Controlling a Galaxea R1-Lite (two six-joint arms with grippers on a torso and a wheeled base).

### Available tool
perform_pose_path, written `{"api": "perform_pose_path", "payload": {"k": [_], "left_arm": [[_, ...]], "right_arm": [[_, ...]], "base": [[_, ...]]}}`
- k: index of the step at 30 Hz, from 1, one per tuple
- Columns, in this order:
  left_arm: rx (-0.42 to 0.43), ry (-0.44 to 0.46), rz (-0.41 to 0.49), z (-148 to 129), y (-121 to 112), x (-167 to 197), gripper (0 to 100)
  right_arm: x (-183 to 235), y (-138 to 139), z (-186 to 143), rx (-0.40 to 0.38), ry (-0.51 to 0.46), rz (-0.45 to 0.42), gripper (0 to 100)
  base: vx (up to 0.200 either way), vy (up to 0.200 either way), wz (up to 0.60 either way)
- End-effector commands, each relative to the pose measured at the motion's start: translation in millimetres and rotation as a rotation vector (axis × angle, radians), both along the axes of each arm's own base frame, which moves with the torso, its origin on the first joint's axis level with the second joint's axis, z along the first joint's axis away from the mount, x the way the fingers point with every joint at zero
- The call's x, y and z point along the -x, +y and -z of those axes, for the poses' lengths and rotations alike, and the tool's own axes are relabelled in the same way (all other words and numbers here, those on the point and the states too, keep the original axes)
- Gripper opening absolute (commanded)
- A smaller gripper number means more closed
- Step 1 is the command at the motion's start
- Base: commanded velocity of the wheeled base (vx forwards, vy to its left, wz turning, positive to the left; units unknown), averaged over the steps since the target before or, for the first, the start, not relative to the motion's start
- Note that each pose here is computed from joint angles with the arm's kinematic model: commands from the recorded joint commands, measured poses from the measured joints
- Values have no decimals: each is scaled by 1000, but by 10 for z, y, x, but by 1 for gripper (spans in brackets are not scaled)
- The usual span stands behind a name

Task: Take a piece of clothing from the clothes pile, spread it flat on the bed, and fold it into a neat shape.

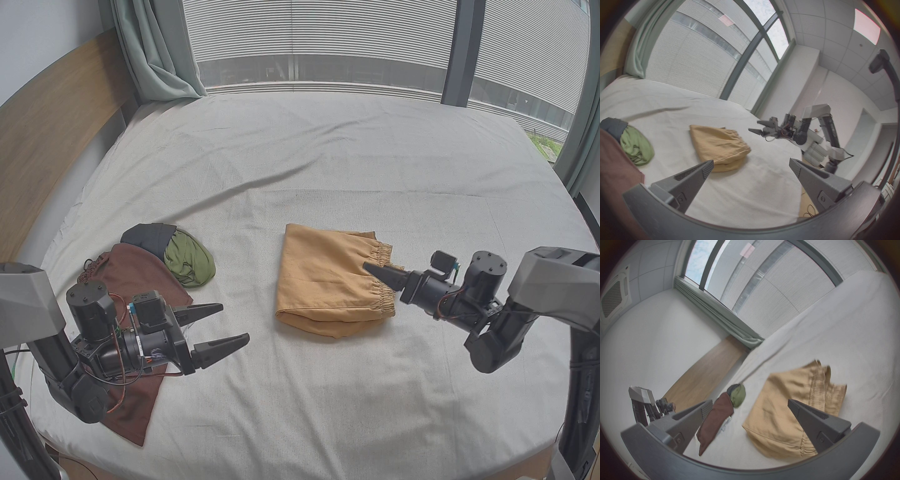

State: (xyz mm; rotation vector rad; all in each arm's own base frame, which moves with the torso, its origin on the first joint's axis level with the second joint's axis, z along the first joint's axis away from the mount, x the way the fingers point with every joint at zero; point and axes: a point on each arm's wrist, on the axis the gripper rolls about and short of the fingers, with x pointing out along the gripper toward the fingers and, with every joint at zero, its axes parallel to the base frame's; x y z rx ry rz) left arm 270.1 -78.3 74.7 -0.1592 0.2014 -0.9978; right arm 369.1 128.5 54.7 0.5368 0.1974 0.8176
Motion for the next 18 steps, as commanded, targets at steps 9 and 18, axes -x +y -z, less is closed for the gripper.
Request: {"api": "perform_pose_path", "payload": {"k": [9, 18], "left_arm": [[69, -239, 314, -706, -135, 964, 100], [24, -249, 142, -619, -132, 1263, 100]], "right_arm": [[1542, -823, -1139, 233, -382, 260, 100], [2161, -1021, -1267, 239, -484, 339, 100]], "base": [[0, 0, 0], [0, 0, 0]]}}
